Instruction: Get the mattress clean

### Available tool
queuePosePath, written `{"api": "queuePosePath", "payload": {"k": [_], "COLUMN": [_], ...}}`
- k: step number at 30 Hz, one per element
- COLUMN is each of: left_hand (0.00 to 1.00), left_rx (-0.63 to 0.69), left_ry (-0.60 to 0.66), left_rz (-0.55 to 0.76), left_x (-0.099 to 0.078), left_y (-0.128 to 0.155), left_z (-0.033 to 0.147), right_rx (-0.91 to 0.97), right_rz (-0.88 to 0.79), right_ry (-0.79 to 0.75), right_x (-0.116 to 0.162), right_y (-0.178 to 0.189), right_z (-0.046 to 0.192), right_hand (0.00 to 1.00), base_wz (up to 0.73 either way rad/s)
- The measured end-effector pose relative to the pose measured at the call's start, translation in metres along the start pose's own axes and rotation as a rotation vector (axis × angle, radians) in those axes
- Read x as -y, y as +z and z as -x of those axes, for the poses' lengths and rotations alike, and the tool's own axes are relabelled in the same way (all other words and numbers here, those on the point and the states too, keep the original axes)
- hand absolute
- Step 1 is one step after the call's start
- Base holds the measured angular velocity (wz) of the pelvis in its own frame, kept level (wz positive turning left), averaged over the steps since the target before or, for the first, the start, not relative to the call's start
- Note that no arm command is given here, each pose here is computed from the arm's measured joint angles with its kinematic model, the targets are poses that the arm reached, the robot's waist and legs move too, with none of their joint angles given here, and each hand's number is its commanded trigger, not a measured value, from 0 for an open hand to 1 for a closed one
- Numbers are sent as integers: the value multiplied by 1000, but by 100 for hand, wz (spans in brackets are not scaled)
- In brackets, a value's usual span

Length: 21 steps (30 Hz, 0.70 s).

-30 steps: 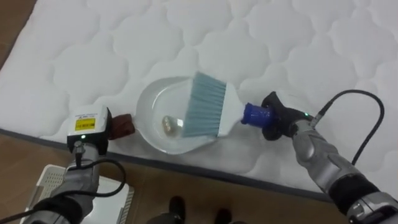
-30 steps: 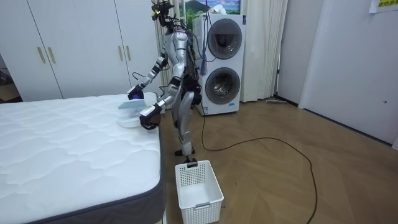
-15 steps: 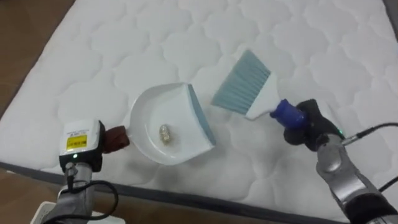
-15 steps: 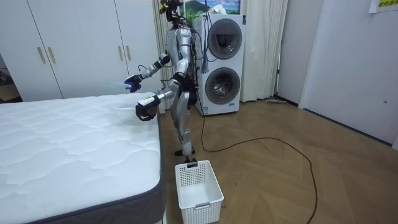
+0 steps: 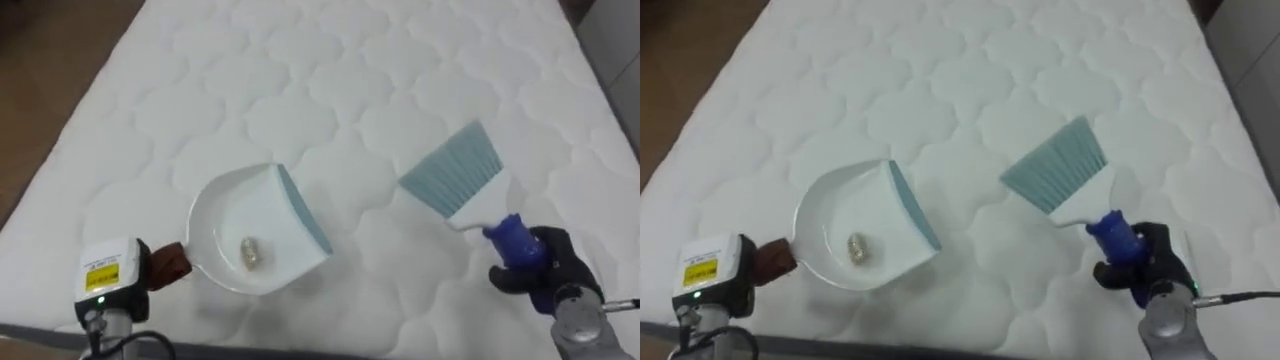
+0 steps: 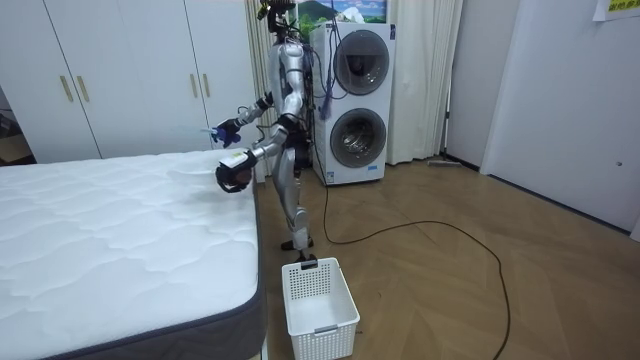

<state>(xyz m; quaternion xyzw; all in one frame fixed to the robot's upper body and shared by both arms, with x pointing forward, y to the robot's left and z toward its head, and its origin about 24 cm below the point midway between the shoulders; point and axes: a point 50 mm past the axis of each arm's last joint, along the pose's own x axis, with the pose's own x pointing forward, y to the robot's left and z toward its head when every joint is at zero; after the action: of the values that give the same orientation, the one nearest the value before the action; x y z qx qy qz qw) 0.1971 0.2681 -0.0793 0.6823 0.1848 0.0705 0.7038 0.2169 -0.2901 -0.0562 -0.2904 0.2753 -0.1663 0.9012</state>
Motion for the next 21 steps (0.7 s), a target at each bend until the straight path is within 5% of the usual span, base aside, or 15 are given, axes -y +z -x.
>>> {"api": "queuePosePath", "payload": {"k": [21], "left_hand": [100], "left_rx": [-5], "left_ry": [-64], "left_rz": [-3], "left_x": [10], "left_y": [-18], "left_z": [26], "right_rx": [6], "right_rz": [-234], "right_ry": [-5], "right_x": [4], "right_y": [11], "right_z": [-1], "right_hand": [0], "base_wz": [5]}}
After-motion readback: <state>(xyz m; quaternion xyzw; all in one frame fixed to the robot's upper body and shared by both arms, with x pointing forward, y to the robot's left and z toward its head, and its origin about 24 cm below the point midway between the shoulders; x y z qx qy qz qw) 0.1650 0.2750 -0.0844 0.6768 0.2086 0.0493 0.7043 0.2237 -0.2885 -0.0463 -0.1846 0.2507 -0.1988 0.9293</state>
